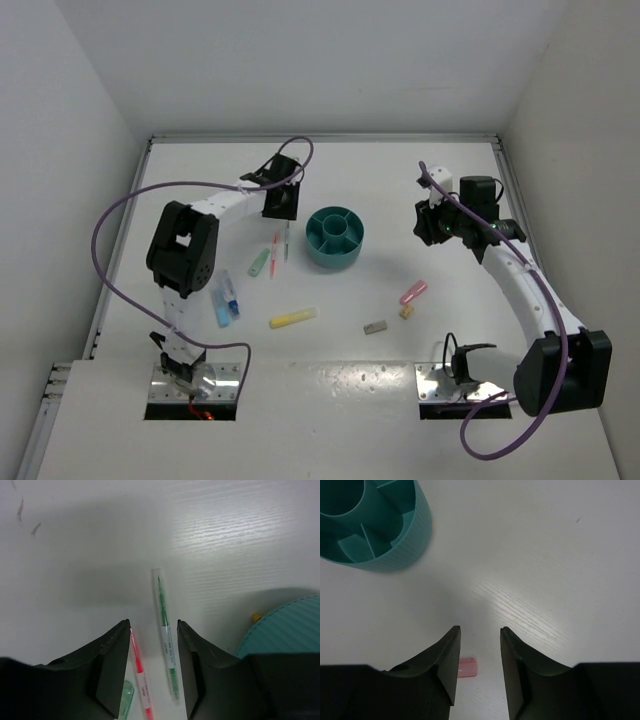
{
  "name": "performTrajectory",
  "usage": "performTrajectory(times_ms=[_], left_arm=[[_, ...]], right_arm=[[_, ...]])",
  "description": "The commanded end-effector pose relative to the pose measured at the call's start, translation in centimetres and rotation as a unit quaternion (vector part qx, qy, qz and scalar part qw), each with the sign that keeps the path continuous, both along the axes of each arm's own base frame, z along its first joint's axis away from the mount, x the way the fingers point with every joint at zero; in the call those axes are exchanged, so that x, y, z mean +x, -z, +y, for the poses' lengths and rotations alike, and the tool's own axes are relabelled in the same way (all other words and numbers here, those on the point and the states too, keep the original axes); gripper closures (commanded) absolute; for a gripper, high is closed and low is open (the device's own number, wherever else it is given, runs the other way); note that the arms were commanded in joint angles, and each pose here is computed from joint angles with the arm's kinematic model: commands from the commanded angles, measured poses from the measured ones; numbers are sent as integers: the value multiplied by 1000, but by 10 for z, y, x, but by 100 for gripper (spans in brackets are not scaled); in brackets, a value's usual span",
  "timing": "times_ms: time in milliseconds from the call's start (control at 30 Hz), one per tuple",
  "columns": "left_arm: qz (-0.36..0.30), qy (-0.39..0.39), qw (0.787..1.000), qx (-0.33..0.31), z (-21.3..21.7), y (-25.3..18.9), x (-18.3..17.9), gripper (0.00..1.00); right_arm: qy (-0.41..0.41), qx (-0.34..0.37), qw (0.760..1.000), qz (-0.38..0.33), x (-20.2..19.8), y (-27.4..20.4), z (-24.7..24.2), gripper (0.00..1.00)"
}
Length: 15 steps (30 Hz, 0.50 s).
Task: Sort the stationery into containers
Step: Grab a piece of stationery with the left arm
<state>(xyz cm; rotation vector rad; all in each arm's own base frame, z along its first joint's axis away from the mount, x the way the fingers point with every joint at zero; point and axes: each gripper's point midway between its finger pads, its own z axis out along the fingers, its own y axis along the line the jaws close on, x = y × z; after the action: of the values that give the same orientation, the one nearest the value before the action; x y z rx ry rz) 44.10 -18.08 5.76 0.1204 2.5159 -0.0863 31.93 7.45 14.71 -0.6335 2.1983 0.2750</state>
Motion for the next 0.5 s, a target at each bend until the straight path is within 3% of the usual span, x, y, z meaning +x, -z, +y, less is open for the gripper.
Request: performTrajectory(times_ms=[0, 467], left_arm=[[-18, -9, 1000, 0, -2, -14, 17, 52], [14, -7, 1000, 21, -10, 22, 18, 55]], right_arm=[[-2, 3, 999, -47, 11, -29, 1, 62], [9, 0, 999, -50, 14, -30, -2, 62]])
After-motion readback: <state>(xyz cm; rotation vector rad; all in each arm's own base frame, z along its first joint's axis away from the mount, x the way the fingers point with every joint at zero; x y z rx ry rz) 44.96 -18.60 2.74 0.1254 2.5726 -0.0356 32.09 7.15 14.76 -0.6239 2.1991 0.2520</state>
